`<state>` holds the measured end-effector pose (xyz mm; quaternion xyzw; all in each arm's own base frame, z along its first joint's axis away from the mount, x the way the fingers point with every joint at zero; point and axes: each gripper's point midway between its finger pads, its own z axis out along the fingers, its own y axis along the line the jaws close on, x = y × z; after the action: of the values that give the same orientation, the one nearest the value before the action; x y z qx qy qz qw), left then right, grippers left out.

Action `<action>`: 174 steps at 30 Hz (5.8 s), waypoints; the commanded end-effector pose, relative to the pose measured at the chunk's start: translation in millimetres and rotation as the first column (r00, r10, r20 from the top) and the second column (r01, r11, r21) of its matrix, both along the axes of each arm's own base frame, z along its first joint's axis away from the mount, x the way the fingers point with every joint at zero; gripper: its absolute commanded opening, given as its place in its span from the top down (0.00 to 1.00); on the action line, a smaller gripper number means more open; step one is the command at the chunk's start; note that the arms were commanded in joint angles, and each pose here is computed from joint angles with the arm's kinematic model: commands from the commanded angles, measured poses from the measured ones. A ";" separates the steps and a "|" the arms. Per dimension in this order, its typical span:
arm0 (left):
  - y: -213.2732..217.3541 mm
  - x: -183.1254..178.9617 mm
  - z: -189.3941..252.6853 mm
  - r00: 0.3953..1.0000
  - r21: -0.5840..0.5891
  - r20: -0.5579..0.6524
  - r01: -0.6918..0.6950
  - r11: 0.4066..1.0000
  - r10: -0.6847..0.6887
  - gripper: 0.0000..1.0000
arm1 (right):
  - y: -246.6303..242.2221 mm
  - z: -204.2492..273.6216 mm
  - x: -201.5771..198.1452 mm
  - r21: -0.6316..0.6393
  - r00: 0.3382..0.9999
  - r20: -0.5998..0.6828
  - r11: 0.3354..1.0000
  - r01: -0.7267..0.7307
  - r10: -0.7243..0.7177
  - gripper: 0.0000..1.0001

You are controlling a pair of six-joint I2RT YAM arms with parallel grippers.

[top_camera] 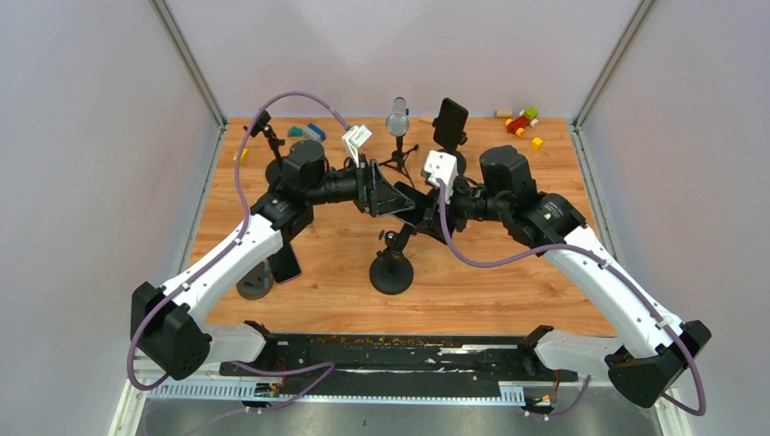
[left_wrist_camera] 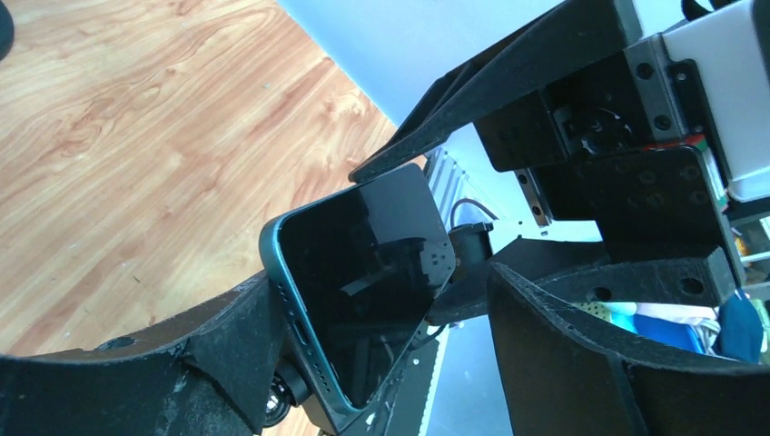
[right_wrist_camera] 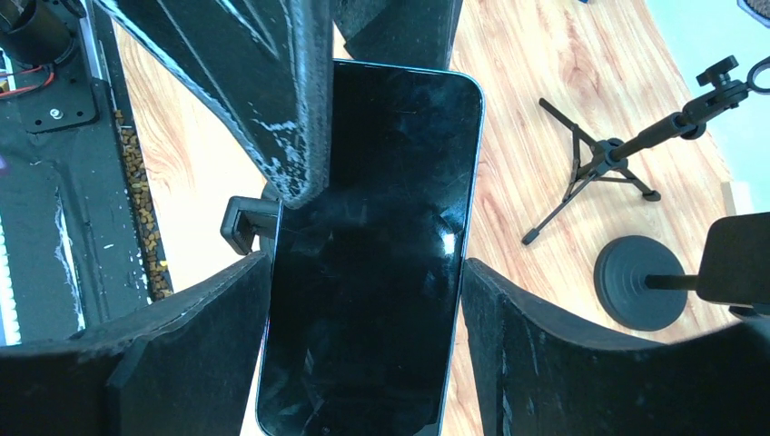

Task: Place the phone on the phone stand
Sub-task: Pick up the phone at the center of the board.

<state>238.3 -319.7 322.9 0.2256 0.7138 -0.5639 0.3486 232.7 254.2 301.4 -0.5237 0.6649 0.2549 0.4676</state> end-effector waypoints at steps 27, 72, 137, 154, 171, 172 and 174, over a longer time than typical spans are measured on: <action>-4.4 -0.7 -4.7 0.991 -0.122 -0.132 0.019 0.992 -0.035 1.00 | 6.7 29.8 9.3 0.022 0.980 0.199 1.000 0.001 -0.005 0.82; 38.3 -40.4 58.6 0.951 -0.363 0.306 0.071 0.929 0.047 1.00 | -3.3 15.5 -25.1 0.430 0.910 -0.274 0.886 -0.173 0.310 0.33; 83.0 -64.1 19.7 0.716 0.528 0.488 0.214 0.822 -0.499 0.07 | 9.5 20.9 -62.8 0.230 0.913 -0.115 0.905 -0.358 0.391 1.00; 71.4 -89.6 -23.6 0.718 0.650 0.280 0.347 0.676 -0.637 0.25 | 42.3 17.9 -67.9 0.166 0.887 -0.097 0.887 -0.432 0.451 1.00; 72.1 -95.1 -43.7 0.730 0.664 0.199 0.390 0.638 -0.654 0.64 | 43.3 22.5 -63.5 0.139 0.908 -0.068 0.905 -0.401 0.413 1.00; 72.5 -95.4 -44.3 0.731 0.665 0.197 0.390 0.637 -0.654 0.66 | 43.6 23.9 -62.7 0.138 0.910 -0.063 0.906 -0.399 0.411 1.00; 73.0 -96.4 -44.5 0.732 0.665 0.192 0.393 0.636 -0.653 0.71 | 43.9 26.7 -62.5 0.138 0.911 -0.056 0.906 -0.399 0.409 1.00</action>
<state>147.4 -248.3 278.5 0.6369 0.6589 -0.3283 0.2291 168.9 291.3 288.7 -0.5960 0.5909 0.4119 0.3549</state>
